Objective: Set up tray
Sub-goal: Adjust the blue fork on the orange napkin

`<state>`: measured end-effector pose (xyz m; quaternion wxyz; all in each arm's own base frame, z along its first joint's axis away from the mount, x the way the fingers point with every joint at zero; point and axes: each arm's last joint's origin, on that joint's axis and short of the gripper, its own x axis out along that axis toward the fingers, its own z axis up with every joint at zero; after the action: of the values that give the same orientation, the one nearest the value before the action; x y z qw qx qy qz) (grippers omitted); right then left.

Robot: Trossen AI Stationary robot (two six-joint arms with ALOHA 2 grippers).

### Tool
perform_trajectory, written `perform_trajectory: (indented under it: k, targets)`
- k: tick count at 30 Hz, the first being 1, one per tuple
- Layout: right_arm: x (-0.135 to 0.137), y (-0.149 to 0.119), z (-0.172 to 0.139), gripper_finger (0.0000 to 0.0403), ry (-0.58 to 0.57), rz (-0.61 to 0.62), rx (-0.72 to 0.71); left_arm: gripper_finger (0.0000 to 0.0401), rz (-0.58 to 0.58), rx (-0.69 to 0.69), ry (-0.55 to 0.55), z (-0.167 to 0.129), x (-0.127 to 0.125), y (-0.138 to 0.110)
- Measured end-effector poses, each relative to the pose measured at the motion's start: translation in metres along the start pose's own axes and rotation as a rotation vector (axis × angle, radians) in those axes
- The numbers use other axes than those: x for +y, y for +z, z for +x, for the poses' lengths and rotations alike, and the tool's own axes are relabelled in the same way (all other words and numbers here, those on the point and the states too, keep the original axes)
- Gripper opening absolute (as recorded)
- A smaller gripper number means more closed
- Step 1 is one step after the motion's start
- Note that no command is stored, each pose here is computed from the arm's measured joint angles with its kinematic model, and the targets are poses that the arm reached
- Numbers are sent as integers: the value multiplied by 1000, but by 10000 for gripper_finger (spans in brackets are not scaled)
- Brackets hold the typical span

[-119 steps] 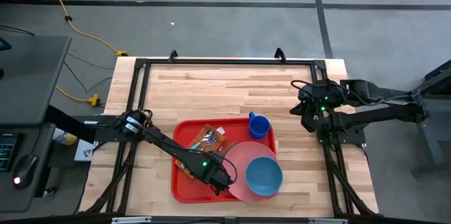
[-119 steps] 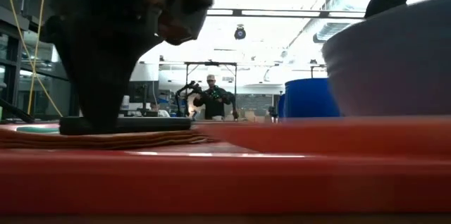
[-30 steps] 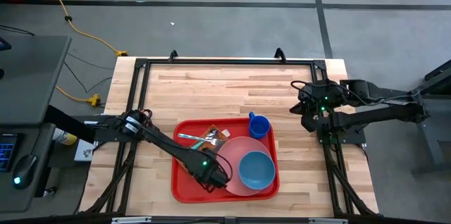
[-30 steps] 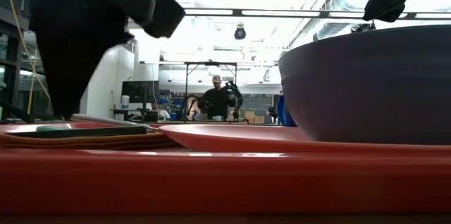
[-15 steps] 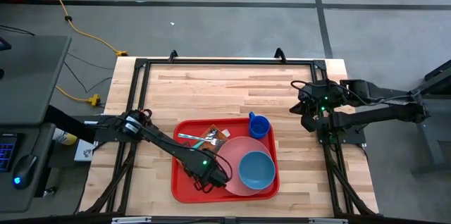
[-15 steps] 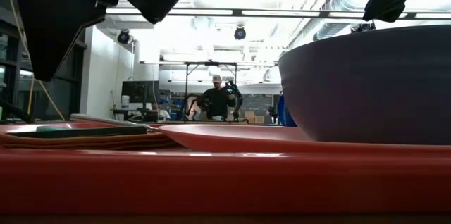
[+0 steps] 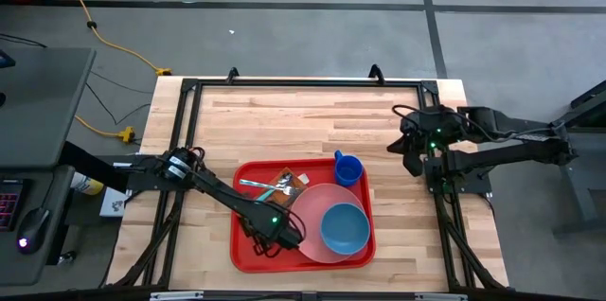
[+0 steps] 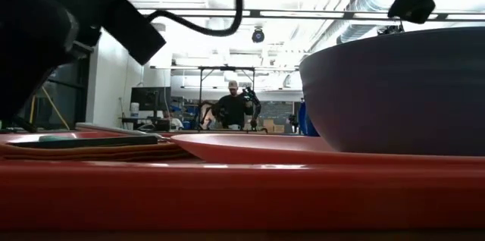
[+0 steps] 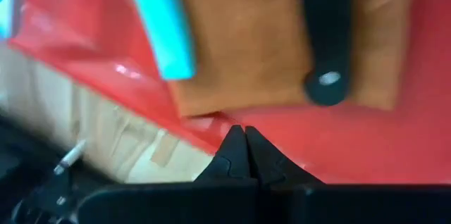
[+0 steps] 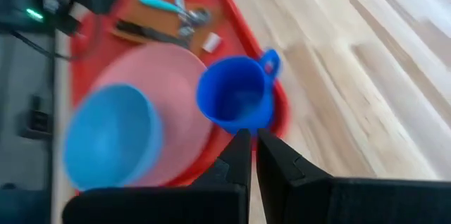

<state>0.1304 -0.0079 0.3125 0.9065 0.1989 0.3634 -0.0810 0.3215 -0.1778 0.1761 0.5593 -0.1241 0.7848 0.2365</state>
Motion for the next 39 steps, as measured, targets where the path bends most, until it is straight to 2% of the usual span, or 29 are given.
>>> perform_trajectory:
  k: [3, 6, 9, 13, 17, 20, 24, 31, 39]
  targets:
    - [6, 10, 6, 0, 84, -27, -40, 8, 11, -75, -53, -5, -2, 2]
    - [12, 22, 21, 0, 156, -81, -50, 9, -17, -268, -139, -29, 3, 3]
    - [16, 33, 43, 0, 198, -136, -54, 8, -110, -456, -143, -58, 25, -3]
    - [21, 48, 72, 0, 233, -159, -86, 9, -182, -730, -134, -102, 65, -27]
    - [24, 60, 104, 0, 291, -143, -101, 20, -215, -862, -132, -128, 103, -52]
    - [29, 71, 127, 0, 297, -160, -51, 22, -207, -924, -104, -139, 125, -66]
    - [48, 94, 161, 0, 306, -264, 55, 18, -177, -969, -78, -148, 147, -80]
    - [89, 136, 208, 0, 135, -492, 294, 23, -151, -988, -81, -156, 177, -101]
    - [111, 172, 250, 0, 67, -555, 352, 16, -51, -1023, -27, -160, 205, -120]
